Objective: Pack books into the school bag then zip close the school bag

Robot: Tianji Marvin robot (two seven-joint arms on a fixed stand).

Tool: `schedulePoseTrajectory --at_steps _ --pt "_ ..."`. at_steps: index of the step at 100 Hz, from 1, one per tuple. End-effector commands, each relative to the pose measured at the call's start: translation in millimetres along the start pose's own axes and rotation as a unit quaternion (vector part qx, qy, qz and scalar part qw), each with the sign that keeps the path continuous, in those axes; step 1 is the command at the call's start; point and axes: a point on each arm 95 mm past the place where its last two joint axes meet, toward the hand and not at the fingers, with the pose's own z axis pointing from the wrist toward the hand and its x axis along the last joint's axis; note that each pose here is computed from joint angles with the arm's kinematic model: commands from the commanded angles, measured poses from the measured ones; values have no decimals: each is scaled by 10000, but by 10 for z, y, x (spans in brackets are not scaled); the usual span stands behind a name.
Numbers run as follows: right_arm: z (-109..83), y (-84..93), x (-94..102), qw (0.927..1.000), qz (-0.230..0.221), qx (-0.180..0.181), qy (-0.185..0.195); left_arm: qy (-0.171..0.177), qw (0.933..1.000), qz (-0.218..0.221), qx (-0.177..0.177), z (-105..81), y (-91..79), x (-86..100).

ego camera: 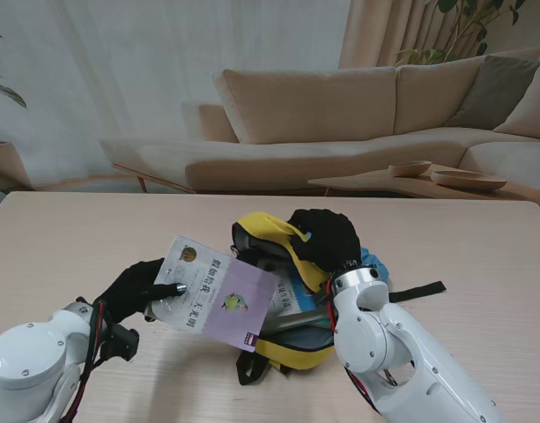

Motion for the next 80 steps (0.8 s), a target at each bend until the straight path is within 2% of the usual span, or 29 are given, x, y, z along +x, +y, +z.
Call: schedulePoseTrajectory --at_steps 1,13,51,80 --pt "-35 3 92 9998 97 32 144 61 9997 -226 -32 49 29 31" --pt "-79 -18 97 9997 135 95 187 -17 9982 -596 -38 154 28 42" --pt "-137 -44 131 9992 190 181 290 -655 9932 -942 -222 501 138 76" --pt "-175 -75 146 9988 248 257 332 -871 9854 -1405 -396 731 272 127"
